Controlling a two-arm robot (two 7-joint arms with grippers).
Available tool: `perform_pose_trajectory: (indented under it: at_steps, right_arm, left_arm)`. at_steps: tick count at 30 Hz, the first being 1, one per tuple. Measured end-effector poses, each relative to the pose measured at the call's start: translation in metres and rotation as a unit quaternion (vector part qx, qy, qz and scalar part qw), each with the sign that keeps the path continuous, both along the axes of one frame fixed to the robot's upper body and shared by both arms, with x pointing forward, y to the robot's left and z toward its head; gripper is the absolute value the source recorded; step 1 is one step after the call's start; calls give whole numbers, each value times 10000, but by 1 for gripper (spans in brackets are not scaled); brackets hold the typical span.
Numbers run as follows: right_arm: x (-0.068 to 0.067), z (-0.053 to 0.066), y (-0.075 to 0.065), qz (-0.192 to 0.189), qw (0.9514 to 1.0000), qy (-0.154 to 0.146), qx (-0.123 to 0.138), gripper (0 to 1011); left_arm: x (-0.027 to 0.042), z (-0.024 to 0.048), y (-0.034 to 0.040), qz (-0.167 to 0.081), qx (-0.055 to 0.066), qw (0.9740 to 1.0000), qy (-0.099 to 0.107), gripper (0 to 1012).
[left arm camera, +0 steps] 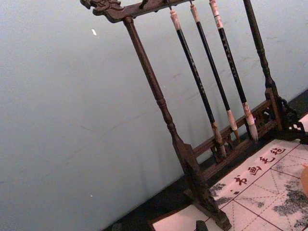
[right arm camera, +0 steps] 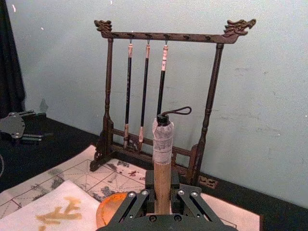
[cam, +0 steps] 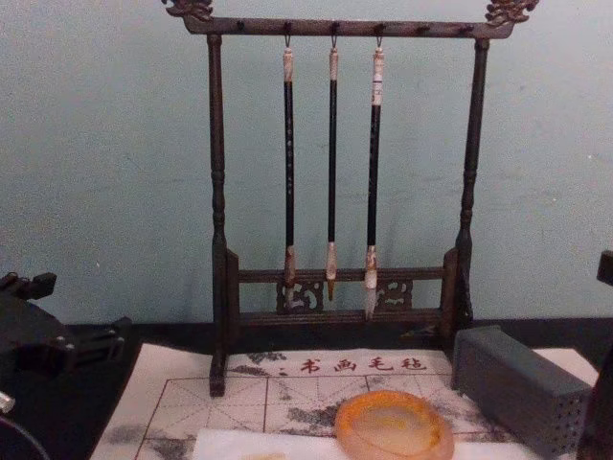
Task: Pick up the brush from the inkstone, write on the paper, then place the brush back to its original position.
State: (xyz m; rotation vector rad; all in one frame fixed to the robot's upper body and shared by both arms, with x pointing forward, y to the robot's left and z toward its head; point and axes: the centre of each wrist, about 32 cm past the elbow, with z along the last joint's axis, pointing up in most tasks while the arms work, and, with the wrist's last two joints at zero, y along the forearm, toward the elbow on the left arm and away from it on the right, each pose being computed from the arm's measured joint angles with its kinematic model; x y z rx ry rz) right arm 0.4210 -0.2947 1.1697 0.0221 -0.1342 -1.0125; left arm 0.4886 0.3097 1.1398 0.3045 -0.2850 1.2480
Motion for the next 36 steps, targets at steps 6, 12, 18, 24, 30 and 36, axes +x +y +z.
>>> perform_pose_trajectory:
  at_steps: [6, 12, 18, 24, 30, 36]
  right_arm:
    - [-44, 7, -9, 58, 10000, 9, -12, 200]
    - [-94, 13, -28, 120, 9999, 22, -63, 200]
    - [-153, 20, -54, 191, 9997, 24, -149, 200]
    - [-212, 29, -76, 254, 9994, 28, -220, 200]
    - [-263, 36, -92, 307, 9992, 35, -260, 200]
    - [-311, 51, -109, 342, 9989, 15, -308, 200]
  left_arm:
    - [0, 0, 0, 0, 0, 10000, 0, 1001]
    - [0, 0, 0, 0, 0, 10000, 0, 1001]
    - [0, 0, 0, -1, 0, 10000, 0, 1001]
    - [0, 0, 0, 0, 0, 10000, 0, 1001]
    - [0, 0, 0, 0, 0, 10000, 0, 1001]
    - [0, 0, 0, 0, 0, 10000, 0, 1001]
